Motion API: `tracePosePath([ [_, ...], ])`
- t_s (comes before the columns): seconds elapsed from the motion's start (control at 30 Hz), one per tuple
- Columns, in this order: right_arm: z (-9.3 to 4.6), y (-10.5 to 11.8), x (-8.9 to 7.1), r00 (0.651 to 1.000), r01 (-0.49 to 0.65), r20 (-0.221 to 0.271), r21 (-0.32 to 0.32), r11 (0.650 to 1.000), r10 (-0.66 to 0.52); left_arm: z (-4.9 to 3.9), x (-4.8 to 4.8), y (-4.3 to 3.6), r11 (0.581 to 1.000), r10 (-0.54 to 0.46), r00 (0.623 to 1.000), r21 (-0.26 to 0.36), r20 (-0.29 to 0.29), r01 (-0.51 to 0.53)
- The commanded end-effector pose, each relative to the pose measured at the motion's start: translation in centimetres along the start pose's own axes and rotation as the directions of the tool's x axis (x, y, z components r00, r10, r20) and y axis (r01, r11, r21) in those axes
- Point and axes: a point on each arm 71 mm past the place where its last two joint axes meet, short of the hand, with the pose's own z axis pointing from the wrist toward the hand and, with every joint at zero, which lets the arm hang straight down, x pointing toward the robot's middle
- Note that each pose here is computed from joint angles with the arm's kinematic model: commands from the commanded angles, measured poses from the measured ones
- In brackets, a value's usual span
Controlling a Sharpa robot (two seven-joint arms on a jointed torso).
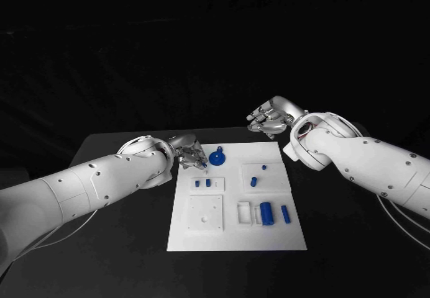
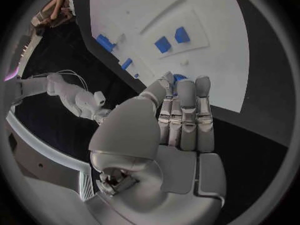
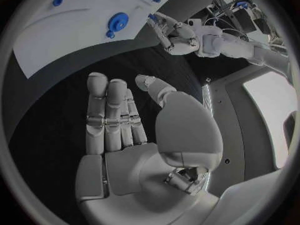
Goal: Assemble the parts on the task board
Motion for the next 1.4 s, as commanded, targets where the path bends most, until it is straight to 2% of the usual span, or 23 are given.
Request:
tracePosePath([
  [0.03,0.0,0.2,0.1,1.000,0.000,-0.011,-0.012,1.000,0.000,0.26,0.41,-0.06,0.999,0.047,0.999,0.017,-0.005,-0.047],
  [0.37,0.0,0.2,0.1,1.000,0.000,-0.012,-0.013,1.000,0.000,0.52,0.90,0.42,0.999,0.053,0.998,0.000,-0.019,-0.053],
  [0.83,0.1,0.4,0.2,1.000,-0.003,-0.008,-0.020,1.000,0.003,0.94,1.62,0.35,0.999,0.053,0.998,-0.002,-0.036,-0.053],
  [1.4,0.0,0.4,0.2,1.000,-0.003,-0.007,-0.021,1.000,0.003,1.15,2.71,0.68,0.997,0.071,0.996,-0.015,-0.062,-0.072],
])
